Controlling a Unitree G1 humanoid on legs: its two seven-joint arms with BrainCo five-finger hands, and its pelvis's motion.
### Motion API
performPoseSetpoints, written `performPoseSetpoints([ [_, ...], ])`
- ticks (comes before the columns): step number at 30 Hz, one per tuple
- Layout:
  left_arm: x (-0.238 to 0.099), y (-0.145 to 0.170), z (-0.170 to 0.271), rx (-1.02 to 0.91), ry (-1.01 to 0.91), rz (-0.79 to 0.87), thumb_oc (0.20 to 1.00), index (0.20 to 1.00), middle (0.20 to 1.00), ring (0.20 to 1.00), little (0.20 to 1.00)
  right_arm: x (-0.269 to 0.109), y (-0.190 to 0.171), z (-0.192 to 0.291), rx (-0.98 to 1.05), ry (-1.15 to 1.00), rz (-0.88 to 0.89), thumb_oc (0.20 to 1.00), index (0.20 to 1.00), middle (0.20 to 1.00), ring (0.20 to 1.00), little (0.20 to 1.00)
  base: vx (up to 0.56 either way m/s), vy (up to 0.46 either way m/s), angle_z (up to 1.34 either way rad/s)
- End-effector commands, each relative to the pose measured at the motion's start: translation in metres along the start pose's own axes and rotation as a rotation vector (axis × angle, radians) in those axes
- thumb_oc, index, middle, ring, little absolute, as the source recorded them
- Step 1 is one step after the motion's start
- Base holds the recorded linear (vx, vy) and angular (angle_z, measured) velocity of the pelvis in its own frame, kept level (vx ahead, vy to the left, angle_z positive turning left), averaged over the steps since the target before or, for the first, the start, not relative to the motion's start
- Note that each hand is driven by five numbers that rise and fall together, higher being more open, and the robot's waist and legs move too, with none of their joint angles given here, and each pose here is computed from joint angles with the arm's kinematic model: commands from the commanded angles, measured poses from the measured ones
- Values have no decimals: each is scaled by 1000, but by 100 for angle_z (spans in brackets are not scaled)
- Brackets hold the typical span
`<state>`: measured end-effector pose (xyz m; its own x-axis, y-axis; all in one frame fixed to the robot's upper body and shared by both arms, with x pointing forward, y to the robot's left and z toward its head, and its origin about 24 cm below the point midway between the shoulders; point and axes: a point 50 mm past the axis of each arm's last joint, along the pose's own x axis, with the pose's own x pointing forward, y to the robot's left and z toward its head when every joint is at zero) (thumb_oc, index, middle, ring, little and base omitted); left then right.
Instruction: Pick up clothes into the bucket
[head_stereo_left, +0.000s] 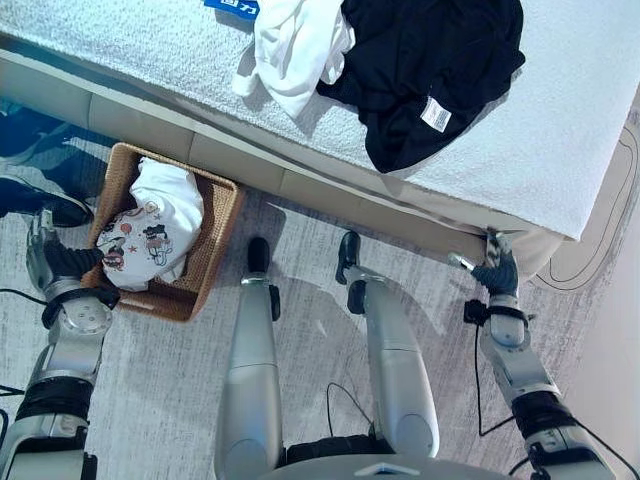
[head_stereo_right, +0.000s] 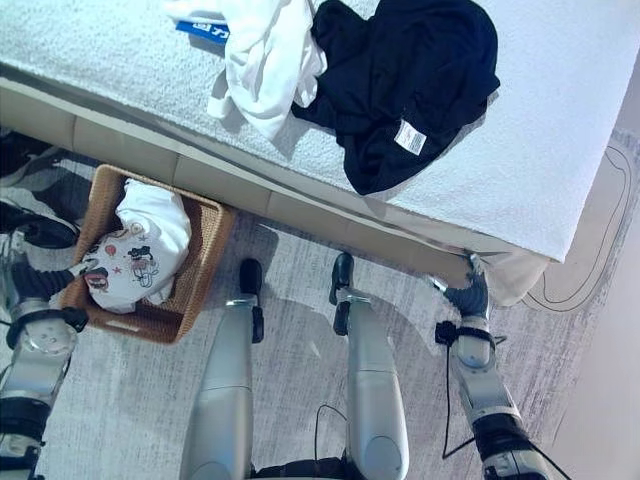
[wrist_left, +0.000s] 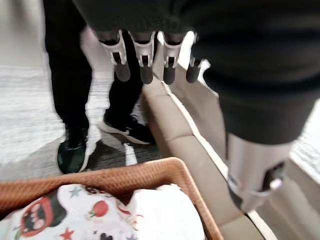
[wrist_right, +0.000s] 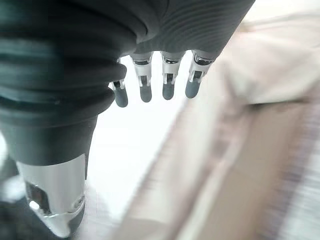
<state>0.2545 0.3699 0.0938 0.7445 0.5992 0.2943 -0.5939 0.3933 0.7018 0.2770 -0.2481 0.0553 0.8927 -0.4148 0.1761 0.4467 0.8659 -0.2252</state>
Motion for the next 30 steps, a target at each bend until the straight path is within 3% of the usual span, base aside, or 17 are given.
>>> performPoseSetpoints([
  [1, -18, -15, -10, 62, 2, -81, 1000, 1000, 1000, 1000, 1000, 24, -37, 50, -26, -248, -195, 1000, 1000, 1000, 1000, 1000, 0, 0, 0],
  [7, -41, -44, -15, -37, 61, -197, 1000, 1000, 1000, 1000, 1000, 51, -34, 124, -68, -520, -213, 1000, 1000, 1000, 1000, 1000, 2, -1, 3],
  [10, -68, -66, -22, -217, 161, -306, 1000, 1000, 1000, 1000, 1000, 79, -33, 182, -212, -658, -149, 1000, 1000, 1000, 1000, 1000, -1, -23, 9],
  [17, -117, -105, -17, -520, 281, -513, 1000, 1000, 1000, 1000, 1000, 110, 1, 251, -423, -743, -33, 1000, 1000, 1000, 1000, 1000, -1, -56, 19],
  [25, -136, -117, -20, -548, 336, -590, 1000, 1000, 1000, 1000, 1000, 142, 23, 263, -708, -611, -1, 1000, 1000, 1000, 1000, 1000, 22, -97, 31],
  [30, -142, -125, -17, -537, 335, -670, 1000, 1000, 1000, 1000, 1000, 162, 13, 223, -918, -336, 43, 1000, 1000, 1000, 1000, 1000, -5, -79, 33],
])
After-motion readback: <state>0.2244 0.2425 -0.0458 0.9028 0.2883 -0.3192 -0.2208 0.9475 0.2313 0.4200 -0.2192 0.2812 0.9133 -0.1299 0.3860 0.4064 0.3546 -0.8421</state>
